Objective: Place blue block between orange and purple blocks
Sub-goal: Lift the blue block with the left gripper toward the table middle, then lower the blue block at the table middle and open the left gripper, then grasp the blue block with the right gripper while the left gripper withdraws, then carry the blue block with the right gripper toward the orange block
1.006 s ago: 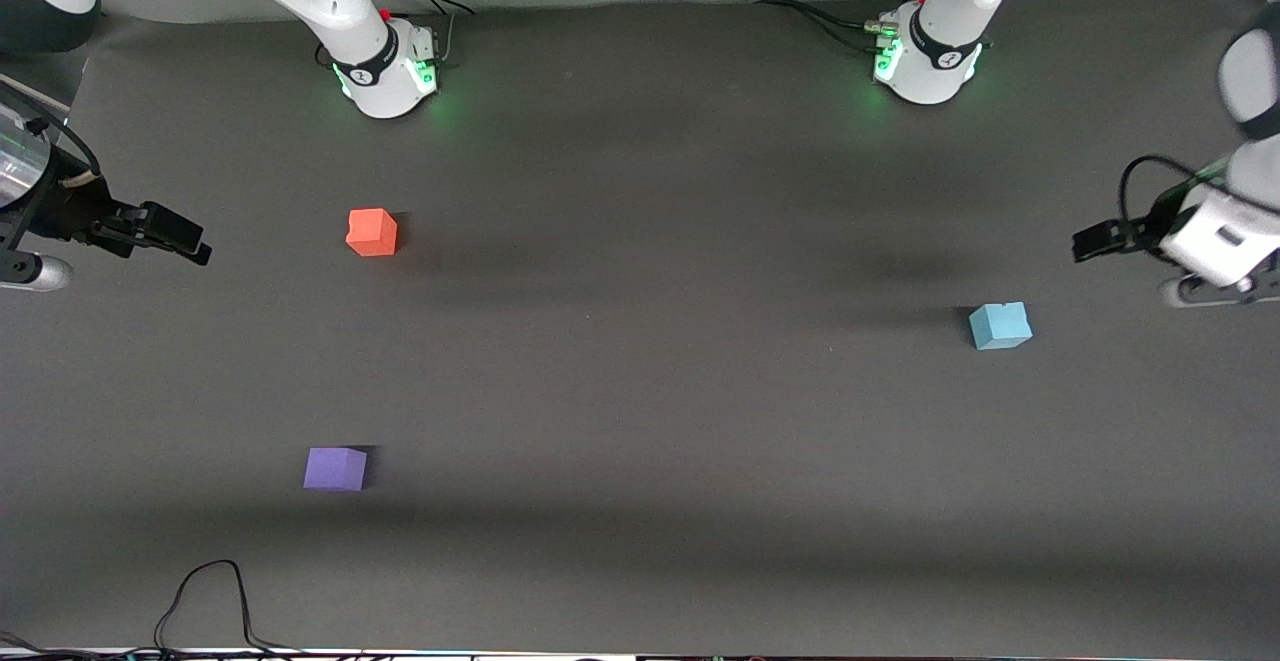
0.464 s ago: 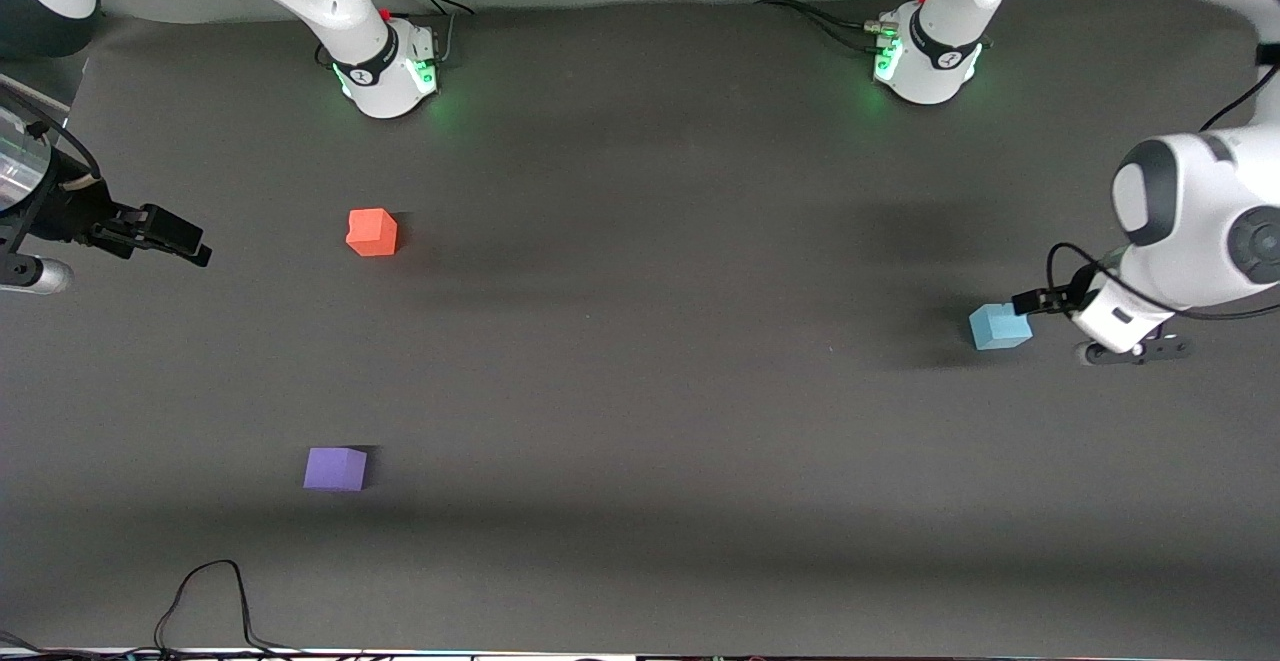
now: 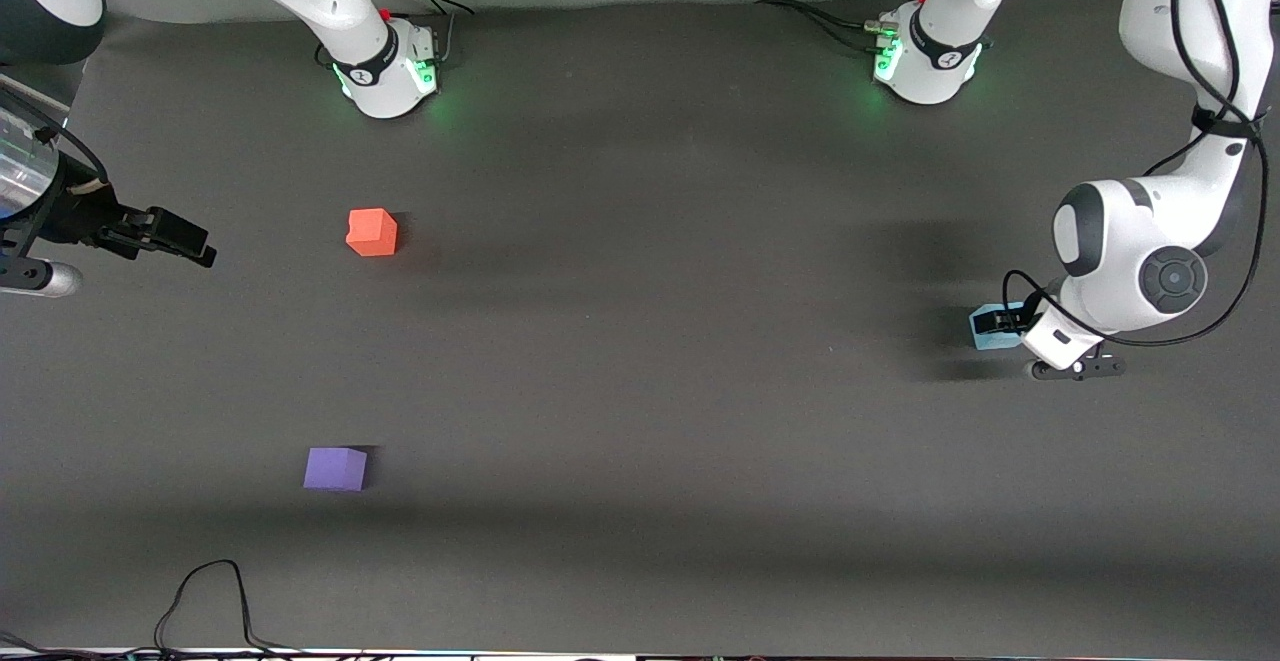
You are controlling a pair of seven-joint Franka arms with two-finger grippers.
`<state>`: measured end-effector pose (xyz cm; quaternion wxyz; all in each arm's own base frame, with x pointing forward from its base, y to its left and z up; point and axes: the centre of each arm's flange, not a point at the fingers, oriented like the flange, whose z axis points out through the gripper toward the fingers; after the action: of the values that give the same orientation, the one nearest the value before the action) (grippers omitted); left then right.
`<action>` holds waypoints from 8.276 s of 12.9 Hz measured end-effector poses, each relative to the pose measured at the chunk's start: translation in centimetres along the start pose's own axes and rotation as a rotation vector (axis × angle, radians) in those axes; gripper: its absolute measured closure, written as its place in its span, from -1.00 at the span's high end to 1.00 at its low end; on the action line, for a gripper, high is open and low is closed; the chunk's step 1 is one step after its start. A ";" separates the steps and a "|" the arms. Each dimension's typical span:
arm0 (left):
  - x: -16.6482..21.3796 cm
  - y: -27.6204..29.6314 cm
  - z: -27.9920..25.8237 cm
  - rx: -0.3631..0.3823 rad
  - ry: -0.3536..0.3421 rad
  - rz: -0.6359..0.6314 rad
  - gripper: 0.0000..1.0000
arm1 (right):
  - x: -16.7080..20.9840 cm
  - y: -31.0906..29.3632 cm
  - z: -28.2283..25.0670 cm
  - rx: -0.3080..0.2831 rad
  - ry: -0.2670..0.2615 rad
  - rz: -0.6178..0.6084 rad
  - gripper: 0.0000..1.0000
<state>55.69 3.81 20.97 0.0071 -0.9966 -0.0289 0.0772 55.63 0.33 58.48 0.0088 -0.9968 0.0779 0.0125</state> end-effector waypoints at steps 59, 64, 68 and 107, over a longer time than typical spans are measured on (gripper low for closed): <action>-3.5 42.8 -25.7 -0.016 0.137 -0.177 1.00 | -1.4 -6.6 -0.1 0.002 0.004 -0.072 1.00; -0.2 22.2 -34.6 0.023 0.073 -0.097 1.00 | -5.3 -21.0 0.4 0.026 0.011 -0.197 1.00; 0.4 7.9 -33.8 0.043 0.032 -0.033 1.00 | -7.4 -31.0 3.9 0.044 -0.044 -0.232 1.00; -3.2 4.2 -30.7 0.065 0.038 0.053 1.00 | -1.6 -34.6 23.2 0.069 0.006 -0.006 0.20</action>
<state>57.47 -0.85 51.73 0.0379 -0.9975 0.0001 0.0595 58.89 35.25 35.84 0.0432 -0.9962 0.0753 0.0068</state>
